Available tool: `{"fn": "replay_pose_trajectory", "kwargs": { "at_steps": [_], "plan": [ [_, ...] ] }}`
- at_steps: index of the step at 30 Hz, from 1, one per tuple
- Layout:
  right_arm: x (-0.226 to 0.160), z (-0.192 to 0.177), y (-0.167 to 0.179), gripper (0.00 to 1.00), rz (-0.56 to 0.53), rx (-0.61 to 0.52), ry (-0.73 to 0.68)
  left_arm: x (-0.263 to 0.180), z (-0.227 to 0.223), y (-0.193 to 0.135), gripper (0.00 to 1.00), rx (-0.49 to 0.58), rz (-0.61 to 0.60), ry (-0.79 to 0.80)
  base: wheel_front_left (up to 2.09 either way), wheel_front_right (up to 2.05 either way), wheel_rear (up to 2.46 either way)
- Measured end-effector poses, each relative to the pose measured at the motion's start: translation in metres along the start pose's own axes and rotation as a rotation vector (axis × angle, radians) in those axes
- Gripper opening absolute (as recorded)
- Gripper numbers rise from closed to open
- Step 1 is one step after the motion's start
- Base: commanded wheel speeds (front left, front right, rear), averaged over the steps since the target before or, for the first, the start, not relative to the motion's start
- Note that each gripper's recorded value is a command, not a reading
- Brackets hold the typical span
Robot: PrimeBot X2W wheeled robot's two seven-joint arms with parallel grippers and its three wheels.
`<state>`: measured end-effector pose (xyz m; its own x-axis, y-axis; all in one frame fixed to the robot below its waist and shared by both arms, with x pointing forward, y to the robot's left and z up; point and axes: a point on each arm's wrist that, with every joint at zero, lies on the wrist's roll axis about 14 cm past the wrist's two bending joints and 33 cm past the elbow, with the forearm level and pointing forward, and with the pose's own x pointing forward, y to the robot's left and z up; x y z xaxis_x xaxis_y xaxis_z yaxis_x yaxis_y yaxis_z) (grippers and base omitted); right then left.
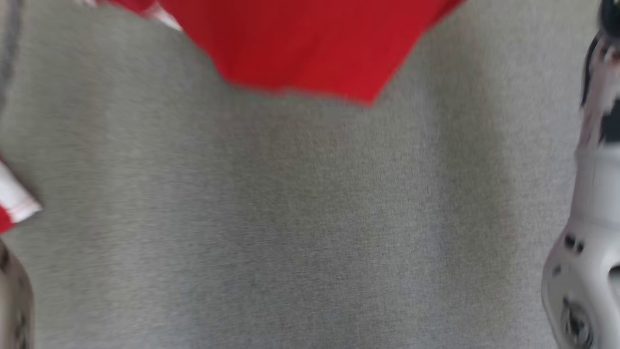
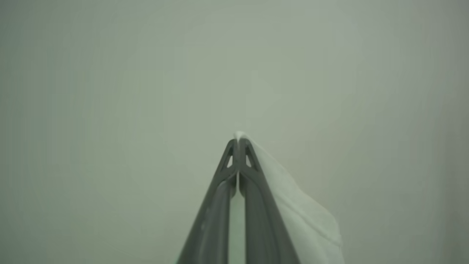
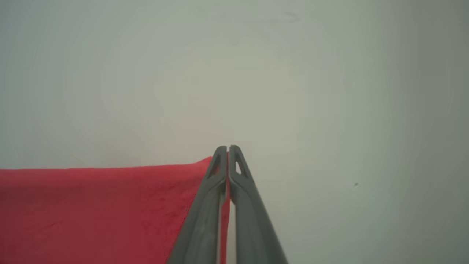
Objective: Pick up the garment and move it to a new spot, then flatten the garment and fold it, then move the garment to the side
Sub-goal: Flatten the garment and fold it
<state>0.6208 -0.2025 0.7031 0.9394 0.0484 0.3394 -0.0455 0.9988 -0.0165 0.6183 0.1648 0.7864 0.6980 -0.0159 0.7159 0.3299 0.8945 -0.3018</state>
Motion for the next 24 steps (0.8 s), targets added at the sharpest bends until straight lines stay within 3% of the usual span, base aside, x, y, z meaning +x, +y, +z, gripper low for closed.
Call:
{"fn": "replay_pose_trajectory", "kwargs": {
  "at_steps": [3, 7, 10, 14, 18, 24],
  "plan": [
    [0.016, 0.017, -0.018, 0.00, -0.061, -0.031, -0.148, 0.023, 0.015, -0.018, 0.00, -0.047, -0.047, -0.145, 0.00, 0.00, 0.00],
    [0.026, 0.052, -0.036, 0.00, -0.116, -0.116, -0.356, 0.035, 0.059, -0.058, 0.00, -0.212, -0.180, -0.373, 0.00, 0.00, 0.00],
    [0.032, 0.053, -0.031, 0.00, -0.101, -0.168, -0.397, 0.029, 0.057, -0.072, 0.00, -0.286, -0.235, -0.426, 0.00, 0.00, 0.00],
    [0.032, -0.009, -0.024, 0.00, -0.056, -0.232, -0.257, 0.003, -0.012, -0.079, 0.00, -0.307, -0.283, -0.260, 0.00, 0.00, 0.00],
    [0.005, -0.103, -0.028, 0.00, -0.008, -0.274, -0.021, -0.048, -0.088, -0.050, 0.00, -0.287, -0.238, -0.034, 0.00, 0.00, 0.00],
    [-0.044, -0.148, -0.052, 0.00, -0.028, -0.241, 0.150, -0.117, -0.114, -0.026, 0.00, -0.420, -0.123, 0.132, 0.00, 0.00, 0.00]
  ]
}}
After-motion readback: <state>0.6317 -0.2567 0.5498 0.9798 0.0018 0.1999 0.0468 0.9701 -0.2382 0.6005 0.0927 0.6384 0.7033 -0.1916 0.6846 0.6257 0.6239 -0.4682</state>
